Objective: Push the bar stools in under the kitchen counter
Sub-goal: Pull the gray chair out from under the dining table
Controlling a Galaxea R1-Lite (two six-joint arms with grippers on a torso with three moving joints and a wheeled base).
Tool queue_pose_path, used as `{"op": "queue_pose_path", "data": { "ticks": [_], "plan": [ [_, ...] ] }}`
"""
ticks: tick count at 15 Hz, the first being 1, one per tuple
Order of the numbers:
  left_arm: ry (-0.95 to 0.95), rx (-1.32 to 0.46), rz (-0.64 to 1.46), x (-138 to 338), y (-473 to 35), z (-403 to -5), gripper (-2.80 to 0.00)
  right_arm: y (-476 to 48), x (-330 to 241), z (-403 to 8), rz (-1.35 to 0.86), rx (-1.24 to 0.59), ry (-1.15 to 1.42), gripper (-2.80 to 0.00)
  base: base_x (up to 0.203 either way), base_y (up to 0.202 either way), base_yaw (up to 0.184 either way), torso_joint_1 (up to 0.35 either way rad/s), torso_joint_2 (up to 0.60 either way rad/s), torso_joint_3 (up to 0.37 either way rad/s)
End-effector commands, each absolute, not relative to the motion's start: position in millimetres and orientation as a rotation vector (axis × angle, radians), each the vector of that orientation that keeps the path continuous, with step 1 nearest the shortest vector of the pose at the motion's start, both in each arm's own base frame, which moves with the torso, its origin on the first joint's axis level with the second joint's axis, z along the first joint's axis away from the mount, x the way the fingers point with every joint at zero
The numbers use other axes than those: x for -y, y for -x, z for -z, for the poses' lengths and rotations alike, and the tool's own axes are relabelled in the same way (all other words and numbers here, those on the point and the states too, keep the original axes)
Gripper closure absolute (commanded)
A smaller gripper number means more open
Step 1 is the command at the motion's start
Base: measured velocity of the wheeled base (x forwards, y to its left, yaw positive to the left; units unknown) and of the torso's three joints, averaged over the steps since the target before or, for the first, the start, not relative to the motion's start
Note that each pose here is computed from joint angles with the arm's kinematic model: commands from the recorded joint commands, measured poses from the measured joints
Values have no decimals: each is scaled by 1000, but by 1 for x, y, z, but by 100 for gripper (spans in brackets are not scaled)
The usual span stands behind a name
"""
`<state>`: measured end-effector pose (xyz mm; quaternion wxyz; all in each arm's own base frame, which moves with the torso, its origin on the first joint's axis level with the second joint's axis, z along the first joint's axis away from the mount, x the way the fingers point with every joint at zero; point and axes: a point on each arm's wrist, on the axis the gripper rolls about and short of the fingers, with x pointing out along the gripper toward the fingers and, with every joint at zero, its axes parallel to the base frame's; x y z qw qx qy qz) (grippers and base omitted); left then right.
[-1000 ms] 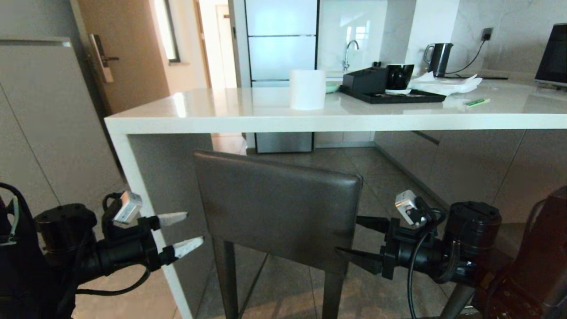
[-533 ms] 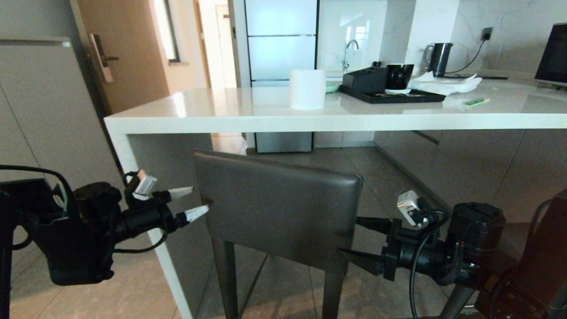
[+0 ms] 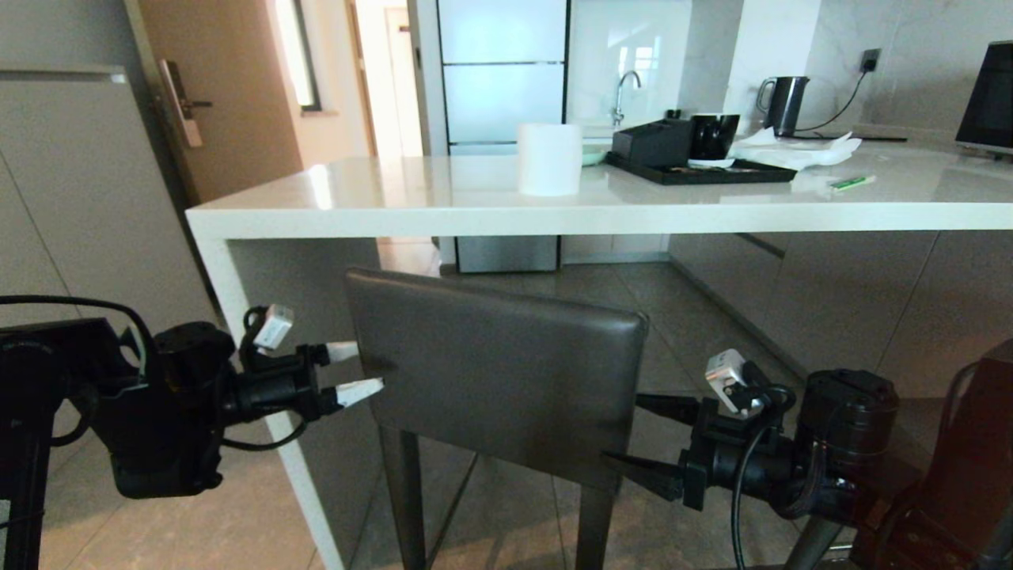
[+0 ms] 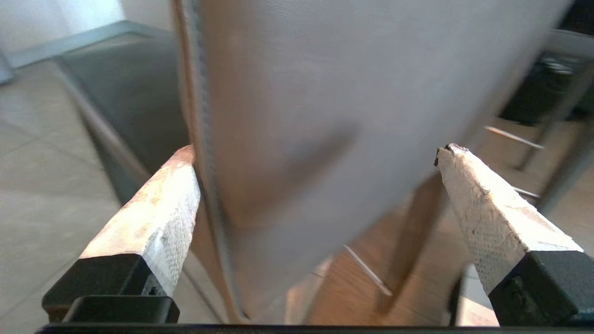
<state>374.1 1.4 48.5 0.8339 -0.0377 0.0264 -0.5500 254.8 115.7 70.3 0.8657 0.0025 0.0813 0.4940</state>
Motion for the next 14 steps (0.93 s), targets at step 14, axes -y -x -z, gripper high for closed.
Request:
{"op": "queue_pose_path", "data": {
  "ticks": [14],
  "plan": [
    [172, -206, 1458, 30, -247, -62, -280, -250, -119, -68, -1059, -181, -6, -280, 0, 0, 0, 0, 0, 0]
  ]
}}
